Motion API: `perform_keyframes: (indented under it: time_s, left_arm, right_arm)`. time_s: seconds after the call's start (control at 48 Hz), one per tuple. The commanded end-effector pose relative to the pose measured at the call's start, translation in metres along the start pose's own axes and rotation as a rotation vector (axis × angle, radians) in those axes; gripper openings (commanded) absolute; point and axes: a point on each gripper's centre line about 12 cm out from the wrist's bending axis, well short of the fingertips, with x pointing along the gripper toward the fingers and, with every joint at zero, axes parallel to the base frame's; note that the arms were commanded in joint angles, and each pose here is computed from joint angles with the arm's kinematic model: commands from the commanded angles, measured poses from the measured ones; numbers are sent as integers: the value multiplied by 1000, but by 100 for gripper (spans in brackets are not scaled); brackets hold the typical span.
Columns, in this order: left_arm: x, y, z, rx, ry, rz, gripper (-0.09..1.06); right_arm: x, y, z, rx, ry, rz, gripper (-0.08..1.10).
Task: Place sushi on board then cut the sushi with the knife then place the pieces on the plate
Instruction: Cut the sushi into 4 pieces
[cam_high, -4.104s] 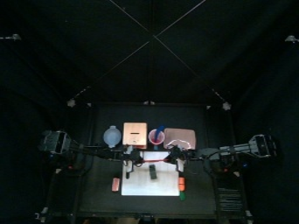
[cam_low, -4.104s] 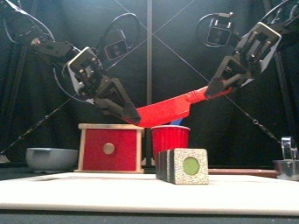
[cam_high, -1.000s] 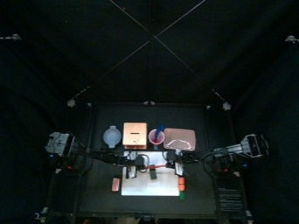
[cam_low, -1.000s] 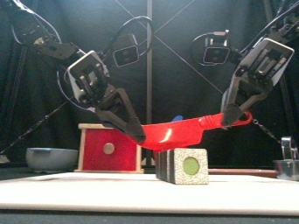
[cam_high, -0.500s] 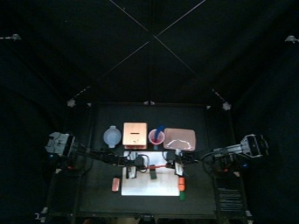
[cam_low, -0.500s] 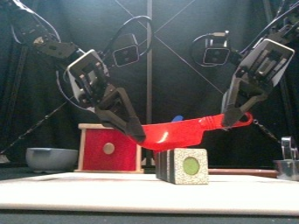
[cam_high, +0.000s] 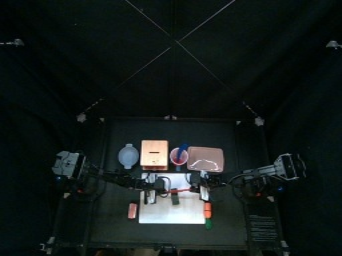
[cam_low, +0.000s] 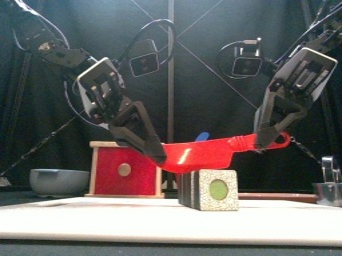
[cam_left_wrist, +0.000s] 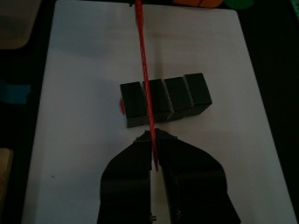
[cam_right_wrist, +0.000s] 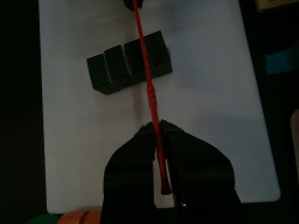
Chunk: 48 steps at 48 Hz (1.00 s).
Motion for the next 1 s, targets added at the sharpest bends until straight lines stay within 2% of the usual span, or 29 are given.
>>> perform_keyframes:
  time_s: [0.021,0.583,0.917,1.0]
  left_arm:
    - [0,-9,16,7,-46,-19,42]
    - [4,-8,10,6,-27,-16,42]
    - [9,-3,1,12,-1,-6,42]
    - [10,1,1,9,3,3,42]
  right_arm:
    - [-2,-2,6,16,-22,-5,32]
    - [4,-11,2,28,2,-28,32]
    - [18,-15,-8,46,53,-42,32]
    - [24,-15,-10,47,71,-46,32]
